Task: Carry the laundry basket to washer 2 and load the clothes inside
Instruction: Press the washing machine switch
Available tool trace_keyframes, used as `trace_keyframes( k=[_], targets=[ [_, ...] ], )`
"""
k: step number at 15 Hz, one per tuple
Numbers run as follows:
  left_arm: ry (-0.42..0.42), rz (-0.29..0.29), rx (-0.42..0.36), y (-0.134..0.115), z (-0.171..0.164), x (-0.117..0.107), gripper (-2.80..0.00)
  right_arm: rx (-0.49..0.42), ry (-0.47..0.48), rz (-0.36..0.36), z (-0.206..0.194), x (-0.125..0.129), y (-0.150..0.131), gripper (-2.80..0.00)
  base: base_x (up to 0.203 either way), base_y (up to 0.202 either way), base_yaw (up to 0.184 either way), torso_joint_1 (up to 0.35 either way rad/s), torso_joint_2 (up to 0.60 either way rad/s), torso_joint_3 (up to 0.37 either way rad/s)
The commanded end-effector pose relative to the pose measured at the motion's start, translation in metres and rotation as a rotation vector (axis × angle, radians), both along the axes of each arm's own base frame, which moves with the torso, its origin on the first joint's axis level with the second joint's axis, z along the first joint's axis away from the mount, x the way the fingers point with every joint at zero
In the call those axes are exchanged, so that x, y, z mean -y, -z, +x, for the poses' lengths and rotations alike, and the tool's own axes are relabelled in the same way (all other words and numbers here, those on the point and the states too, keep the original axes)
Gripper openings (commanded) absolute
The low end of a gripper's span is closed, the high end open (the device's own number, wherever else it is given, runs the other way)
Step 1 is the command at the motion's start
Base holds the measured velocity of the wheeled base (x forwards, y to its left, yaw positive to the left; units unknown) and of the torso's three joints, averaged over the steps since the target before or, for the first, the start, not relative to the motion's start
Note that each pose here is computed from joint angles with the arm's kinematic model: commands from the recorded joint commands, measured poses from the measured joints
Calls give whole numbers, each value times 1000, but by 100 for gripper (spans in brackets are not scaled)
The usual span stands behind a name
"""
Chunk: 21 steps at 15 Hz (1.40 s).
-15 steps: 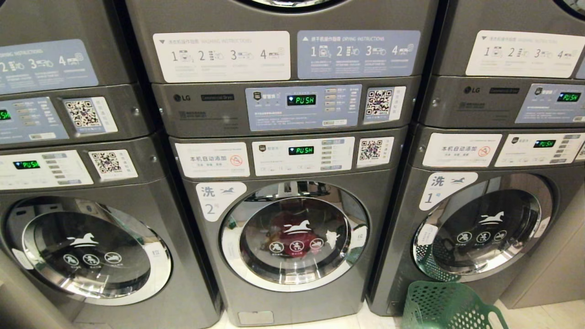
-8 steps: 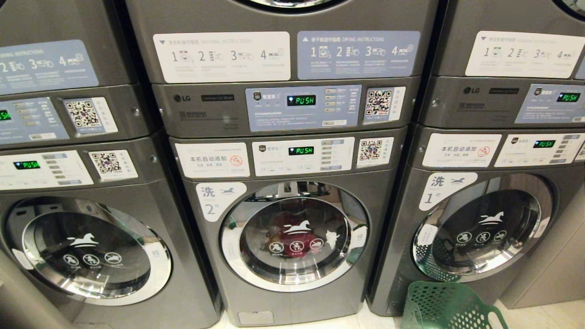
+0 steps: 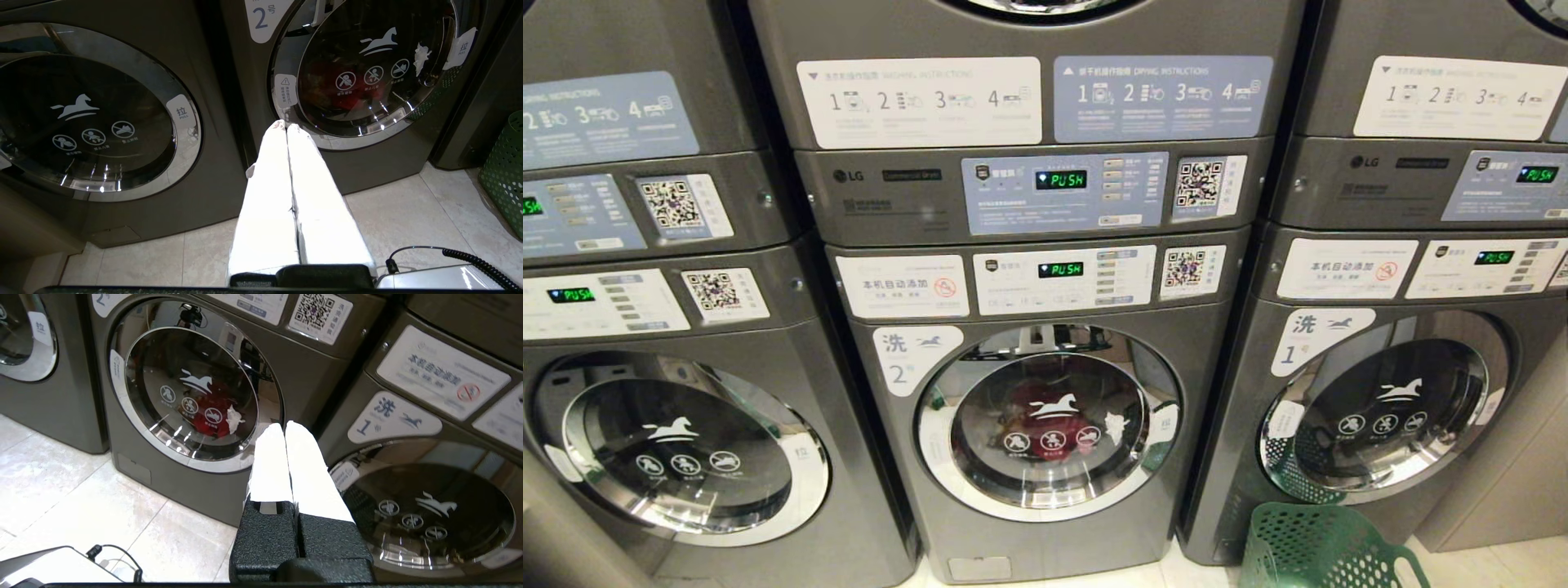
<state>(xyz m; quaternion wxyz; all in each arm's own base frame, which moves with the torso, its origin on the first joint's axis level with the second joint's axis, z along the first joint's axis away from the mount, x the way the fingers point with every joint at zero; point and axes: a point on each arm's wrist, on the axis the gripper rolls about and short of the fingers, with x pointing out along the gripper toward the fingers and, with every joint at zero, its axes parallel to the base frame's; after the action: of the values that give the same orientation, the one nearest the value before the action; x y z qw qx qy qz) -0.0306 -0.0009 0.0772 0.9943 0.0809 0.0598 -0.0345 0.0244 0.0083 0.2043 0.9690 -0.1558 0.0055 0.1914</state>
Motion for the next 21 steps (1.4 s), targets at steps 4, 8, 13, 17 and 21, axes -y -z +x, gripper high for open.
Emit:
trace_keyframes(
  k=[4, 8, 13, 17, 21],
  targets=[
    [-30, -109, -7, 0, 0, 0, -280, -221, -61, -30, 151, -5, -13, -280, 0, 0, 0, 0, 0, 0],
    [-59, -145, -7, 0, 0, -1, -280, -183, -175, -70, 239, -44, 16, -280, 0, 0, 0, 0, 0, 0],
    [-59, -145, -5, 0, 0, -1, -280, -50, -223, -80, 309, -103, 33, -280, 0, 0, 0, 0, 0, 0],
    [-59, -145, -5, 0, 0, -1, -280, -7, -225, -85, 335, -114, 41, -280, 0, 0, 0, 0, 0, 0],
    [-59, -145, -6, 0, 0, -1, -280, 80, -220, -60, 365, -124, 53, -280, 0, 0, 0, 0, 0, 0]
  ],
)
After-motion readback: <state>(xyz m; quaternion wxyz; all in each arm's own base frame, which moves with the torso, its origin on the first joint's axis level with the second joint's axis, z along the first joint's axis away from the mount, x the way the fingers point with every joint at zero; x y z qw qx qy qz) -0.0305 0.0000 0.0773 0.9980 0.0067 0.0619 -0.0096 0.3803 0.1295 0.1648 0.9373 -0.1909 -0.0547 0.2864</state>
